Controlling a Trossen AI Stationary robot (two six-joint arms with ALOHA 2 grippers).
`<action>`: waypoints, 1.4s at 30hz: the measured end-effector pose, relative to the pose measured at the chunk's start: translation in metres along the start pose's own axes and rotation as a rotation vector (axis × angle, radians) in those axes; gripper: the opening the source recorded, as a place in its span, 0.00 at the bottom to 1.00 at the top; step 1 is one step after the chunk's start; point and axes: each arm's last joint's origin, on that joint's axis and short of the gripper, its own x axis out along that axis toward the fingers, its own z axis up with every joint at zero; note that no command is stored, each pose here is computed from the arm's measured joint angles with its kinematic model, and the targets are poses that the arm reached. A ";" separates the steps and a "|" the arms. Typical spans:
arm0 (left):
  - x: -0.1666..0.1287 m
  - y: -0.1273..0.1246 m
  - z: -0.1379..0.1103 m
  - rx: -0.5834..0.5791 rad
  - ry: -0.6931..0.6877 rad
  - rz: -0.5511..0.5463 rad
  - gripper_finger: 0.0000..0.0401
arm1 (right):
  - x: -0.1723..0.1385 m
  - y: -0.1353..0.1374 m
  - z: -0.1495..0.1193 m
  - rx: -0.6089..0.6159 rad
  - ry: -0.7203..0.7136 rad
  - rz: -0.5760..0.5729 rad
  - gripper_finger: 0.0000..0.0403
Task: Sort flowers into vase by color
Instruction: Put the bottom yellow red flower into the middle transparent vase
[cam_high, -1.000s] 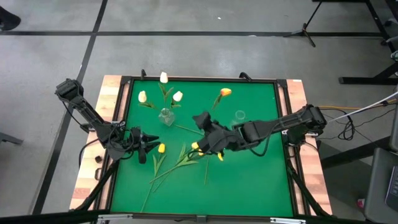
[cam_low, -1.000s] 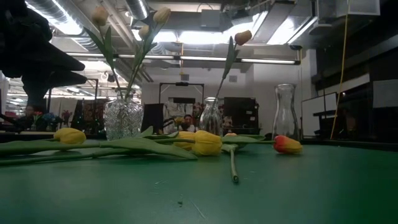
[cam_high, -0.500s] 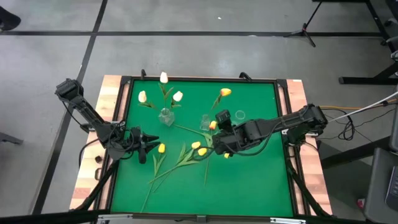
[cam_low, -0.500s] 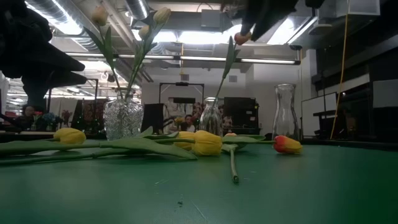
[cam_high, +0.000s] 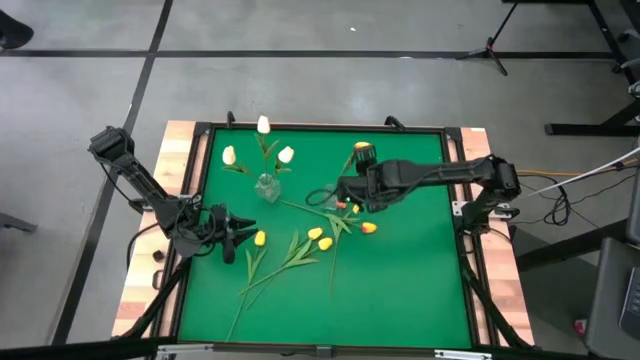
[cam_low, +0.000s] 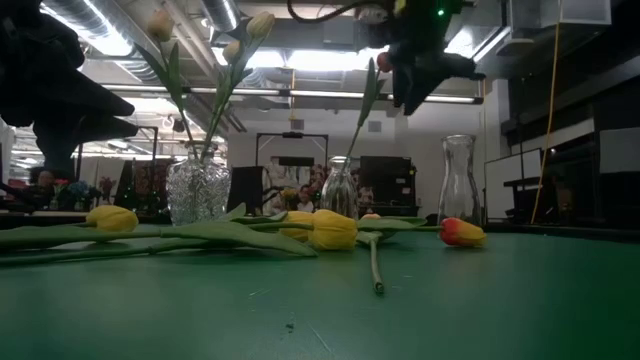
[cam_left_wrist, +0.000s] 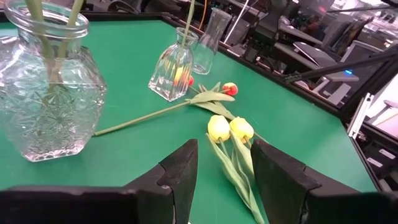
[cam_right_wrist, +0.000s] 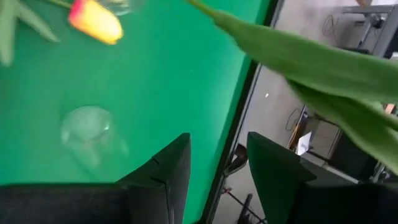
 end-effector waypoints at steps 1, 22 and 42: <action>0.000 0.000 0.000 0.001 0.001 -0.001 0.37 | 0.002 -0.003 0.001 0.010 -0.009 -0.006 0.39; 0.000 0.000 0.000 -0.022 -0.013 0.012 0.37 | -0.005 -0.020 0.031 -0.085 -0.245 -0.219 0.39; 0.000 0.001 0.000 -0.016 -0.012 0.016 0.37 | -0.057 -0.022 0.006 0.058 -0.074 -0.261 0.39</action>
